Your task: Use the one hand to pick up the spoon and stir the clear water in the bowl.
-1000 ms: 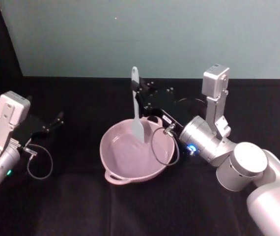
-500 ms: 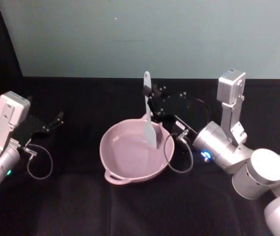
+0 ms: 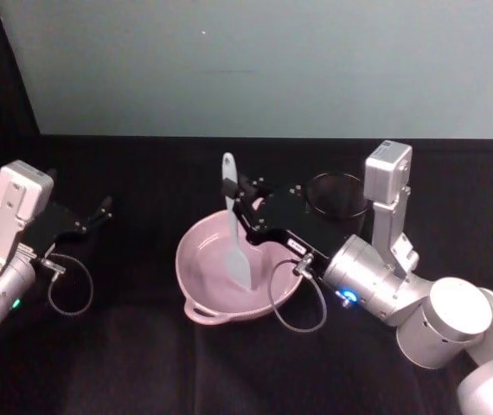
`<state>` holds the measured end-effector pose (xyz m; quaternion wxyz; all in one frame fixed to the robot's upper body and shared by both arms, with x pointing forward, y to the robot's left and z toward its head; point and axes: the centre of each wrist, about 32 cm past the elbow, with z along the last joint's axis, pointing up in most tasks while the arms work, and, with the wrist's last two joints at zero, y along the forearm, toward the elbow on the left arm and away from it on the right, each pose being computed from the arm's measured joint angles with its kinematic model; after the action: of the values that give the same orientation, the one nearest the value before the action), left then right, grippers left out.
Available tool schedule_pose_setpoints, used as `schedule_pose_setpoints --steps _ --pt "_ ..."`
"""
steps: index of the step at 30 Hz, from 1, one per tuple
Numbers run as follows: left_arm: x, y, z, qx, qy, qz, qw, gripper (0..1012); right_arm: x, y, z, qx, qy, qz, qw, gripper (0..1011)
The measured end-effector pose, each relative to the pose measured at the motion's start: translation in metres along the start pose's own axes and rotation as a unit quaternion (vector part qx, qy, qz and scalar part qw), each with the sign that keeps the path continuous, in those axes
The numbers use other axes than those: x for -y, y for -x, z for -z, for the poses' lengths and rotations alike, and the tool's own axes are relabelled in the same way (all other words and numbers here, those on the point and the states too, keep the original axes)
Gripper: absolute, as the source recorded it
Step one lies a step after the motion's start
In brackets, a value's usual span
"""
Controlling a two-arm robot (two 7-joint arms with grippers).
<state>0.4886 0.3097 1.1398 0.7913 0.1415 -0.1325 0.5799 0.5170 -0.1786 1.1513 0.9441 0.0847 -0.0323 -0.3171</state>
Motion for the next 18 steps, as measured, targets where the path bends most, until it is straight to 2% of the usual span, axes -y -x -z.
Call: schedule_pose_setpoints --steps 10,18 --pt "0.0000 0.0000 0.0000 0.000 0.000 0.000 1.0000 1011 -0.021 0.003 0.003 -0.002 -0.007 -0.022 0.9997 110" --pt "0.0000 0.0000 0.0000 0.000 0.000 0.000 1.0000 1011 -0.037 -0.008 0.005 0.010 -0.011 -0.012 0.9998 110"
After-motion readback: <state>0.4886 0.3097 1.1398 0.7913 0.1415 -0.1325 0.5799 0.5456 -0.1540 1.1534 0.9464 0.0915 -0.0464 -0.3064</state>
